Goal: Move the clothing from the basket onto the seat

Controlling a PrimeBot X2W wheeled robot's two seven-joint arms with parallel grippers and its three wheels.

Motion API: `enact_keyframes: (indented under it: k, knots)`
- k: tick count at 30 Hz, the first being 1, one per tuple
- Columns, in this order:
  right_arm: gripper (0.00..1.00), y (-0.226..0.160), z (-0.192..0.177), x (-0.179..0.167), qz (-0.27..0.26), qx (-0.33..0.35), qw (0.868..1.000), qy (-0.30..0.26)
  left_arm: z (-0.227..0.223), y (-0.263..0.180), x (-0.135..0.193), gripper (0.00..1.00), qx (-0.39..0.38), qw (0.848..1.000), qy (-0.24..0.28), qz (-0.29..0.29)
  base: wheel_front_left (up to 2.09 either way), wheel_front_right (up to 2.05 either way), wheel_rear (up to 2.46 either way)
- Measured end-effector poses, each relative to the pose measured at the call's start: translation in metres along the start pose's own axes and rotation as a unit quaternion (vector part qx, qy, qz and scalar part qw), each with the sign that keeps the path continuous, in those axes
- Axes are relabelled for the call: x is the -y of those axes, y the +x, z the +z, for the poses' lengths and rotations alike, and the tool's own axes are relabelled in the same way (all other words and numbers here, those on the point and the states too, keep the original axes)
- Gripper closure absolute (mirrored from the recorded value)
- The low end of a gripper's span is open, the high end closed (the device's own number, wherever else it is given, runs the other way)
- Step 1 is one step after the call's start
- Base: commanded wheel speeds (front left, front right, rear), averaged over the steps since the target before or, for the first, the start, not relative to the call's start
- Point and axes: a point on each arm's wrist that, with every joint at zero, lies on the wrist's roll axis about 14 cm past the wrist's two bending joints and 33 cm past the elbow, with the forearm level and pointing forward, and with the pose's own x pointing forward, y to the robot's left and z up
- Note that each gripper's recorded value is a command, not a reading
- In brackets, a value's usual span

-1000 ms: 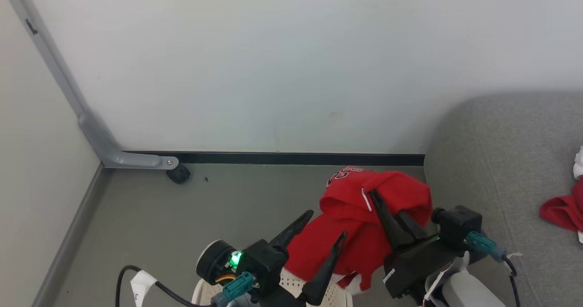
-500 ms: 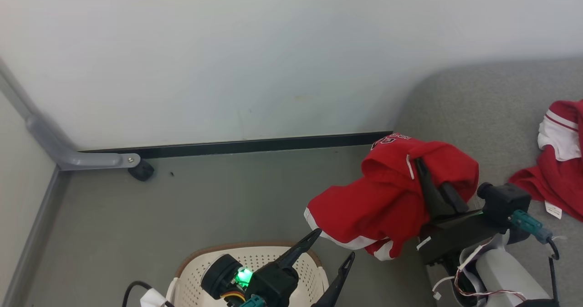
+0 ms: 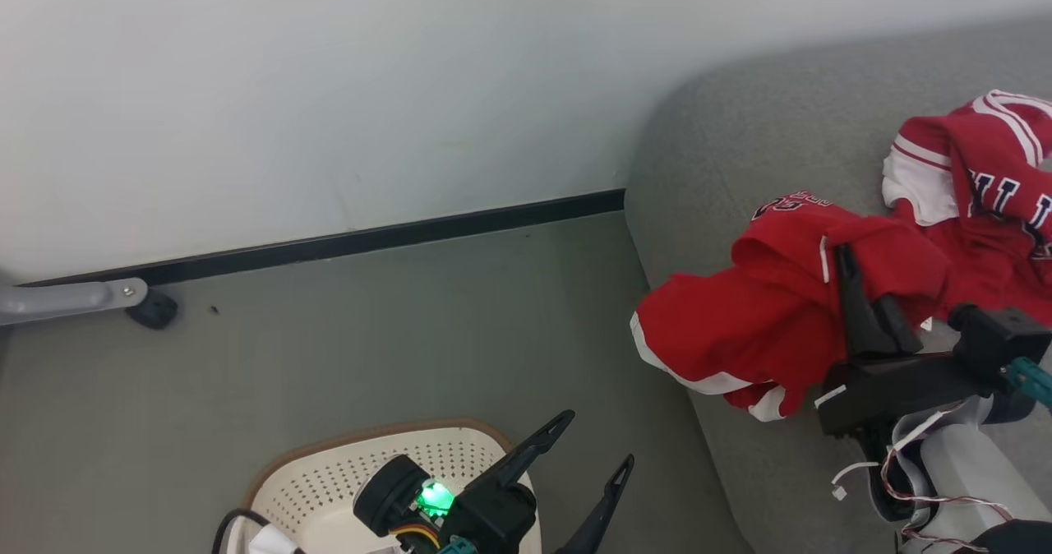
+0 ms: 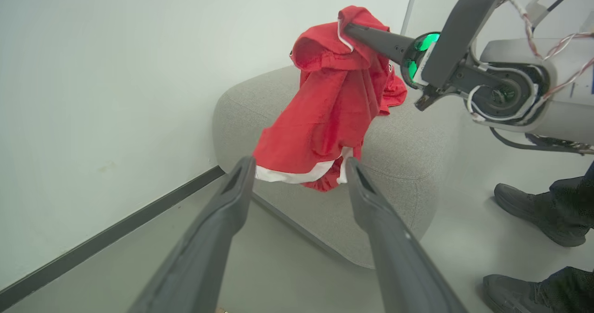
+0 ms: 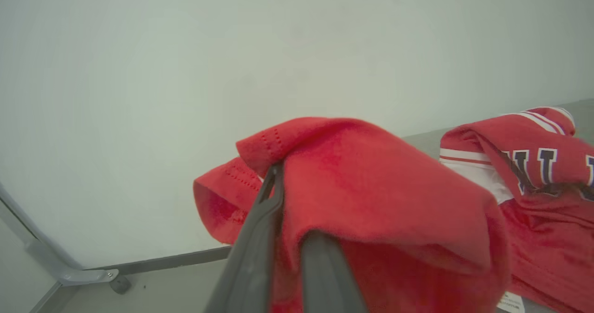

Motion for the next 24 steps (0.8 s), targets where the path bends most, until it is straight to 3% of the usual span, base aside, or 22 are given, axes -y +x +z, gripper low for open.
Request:
enact_keyframes:
  k: [12, 24]
  knots:
    - [1.0, -0.006, 0.032, 0.08, -0.107, 0.037, 0.993, -0.023, -0.024, 0.022, 0.019, 0.0, -0.032, 0.998, -0.01, -0.062, 0.0, 0.0, 0.0]
    - [1.0, 0.016, 0.097, 0.128, -0.151, 0.103, 0.98, -0.078, -0.038, 0.044, 0.022, 0.0, -0.046, 0.993, -0.024, -0.103, 0.0, 0.0, 0.0]
